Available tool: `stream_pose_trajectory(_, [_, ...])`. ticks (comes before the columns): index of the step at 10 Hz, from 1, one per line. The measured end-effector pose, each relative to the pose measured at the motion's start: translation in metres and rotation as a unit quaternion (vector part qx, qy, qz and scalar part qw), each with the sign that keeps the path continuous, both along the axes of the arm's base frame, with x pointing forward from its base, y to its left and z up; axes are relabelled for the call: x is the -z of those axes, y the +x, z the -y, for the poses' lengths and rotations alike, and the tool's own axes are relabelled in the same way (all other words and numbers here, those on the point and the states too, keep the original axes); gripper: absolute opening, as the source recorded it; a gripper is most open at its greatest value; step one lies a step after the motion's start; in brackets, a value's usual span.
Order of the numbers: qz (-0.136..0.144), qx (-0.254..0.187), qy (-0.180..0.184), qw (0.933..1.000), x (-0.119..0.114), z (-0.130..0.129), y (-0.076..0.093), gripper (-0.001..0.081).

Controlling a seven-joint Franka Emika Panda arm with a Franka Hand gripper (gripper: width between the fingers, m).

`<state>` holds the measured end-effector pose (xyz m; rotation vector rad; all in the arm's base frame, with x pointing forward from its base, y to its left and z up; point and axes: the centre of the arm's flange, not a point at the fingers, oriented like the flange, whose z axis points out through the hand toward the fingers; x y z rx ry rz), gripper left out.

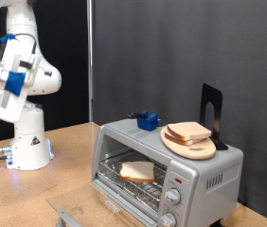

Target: Make a piece of toast with the oven

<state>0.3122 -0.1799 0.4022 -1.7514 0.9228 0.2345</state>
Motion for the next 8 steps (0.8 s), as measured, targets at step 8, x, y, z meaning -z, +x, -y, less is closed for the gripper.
stream_pose_trajectory(8, [-0.014,0.045,-0.066,0.9967,0.055,0.039,0.016,0.0808])
